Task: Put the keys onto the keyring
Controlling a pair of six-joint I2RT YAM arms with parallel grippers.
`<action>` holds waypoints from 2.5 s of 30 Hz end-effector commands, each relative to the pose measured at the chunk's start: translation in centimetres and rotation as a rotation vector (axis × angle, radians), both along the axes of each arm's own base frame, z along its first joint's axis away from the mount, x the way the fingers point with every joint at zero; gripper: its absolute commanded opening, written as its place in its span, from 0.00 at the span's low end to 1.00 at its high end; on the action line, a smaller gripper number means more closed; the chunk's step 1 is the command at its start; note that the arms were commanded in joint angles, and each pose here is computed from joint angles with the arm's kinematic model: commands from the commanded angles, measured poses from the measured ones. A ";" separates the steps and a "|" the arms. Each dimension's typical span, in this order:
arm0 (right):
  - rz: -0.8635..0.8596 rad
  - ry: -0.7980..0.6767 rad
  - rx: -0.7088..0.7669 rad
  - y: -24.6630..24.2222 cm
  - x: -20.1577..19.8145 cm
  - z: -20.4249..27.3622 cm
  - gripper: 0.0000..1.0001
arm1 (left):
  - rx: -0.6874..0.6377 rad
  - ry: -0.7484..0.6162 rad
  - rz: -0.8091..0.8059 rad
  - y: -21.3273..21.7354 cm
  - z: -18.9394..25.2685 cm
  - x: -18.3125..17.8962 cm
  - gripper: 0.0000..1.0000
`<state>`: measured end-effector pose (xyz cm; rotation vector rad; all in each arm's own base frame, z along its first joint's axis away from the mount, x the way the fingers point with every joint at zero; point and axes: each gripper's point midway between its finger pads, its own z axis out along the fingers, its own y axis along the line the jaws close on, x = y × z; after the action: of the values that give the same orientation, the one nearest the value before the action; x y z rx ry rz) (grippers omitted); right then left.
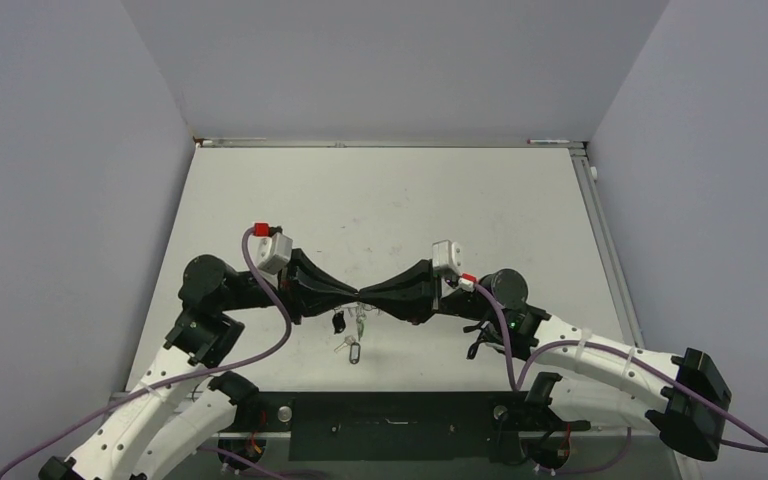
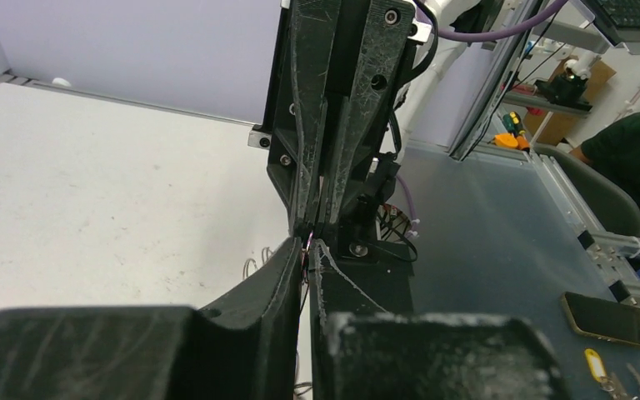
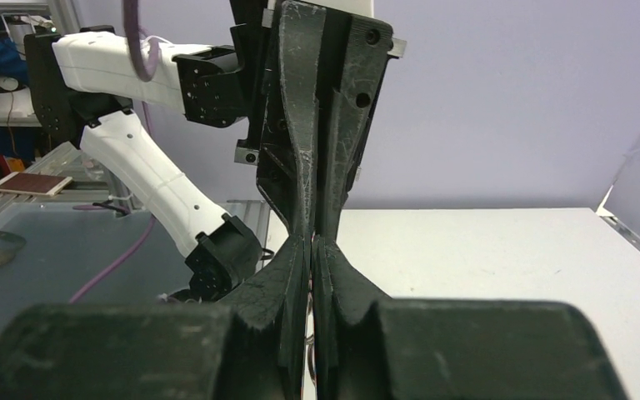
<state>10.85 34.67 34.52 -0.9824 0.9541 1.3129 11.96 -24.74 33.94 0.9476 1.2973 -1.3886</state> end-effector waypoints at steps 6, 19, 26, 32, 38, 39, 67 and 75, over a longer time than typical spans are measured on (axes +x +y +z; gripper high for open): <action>-0.047 -0.057 0.085 -0.3 0.2 4.3 0.07 | -0.016 -0.046 0.068 0.5 1.6 0.5 0.00; -0.395 -0.101 -0.049 -6.1 3.6 5.3 0.72 | -0.204 0.145 0.334 2.0 4.3 4.3 0.00; -0.376 -0.142 -0.129 -5.5 3.6 4.2 0.68 | -0.187 0.383 0.483 2.5 3.6 7.2 0.00; -0.380 -0.142 -0.226 -4.0 4.9 3.1 0.67 | -0.182 0.555 0.613 3.6 2.9 8.7 0.00; -0.357 -0.144 -0.274 -2.6 5.4 1.6 0.67 | -0.153 0.614 0.643 3.9 2.9 8.8 0.00; -0.360 -0.153 -0.275 -2.5 5.5 1.5 0.66 | -0.153 0.619 0.638 3.8 2.9 8.7 0.00; -0.497 -0.380 -0.387 -1.7 9.2 -6.0 0.50 | -0.131 0.622 0.479 2.2 3.2 6.7 0.00; -0.545 -0.360 -0.329 -1.6 9.9 -5.5 0.41 | -0.138 0.618 0.452 1.9 3.0 6.4 0.00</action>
<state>20.32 32.67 26.73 -1.1610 1.1342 0.5014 18.89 -22.62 34.19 0.0501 1.8241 -1.3636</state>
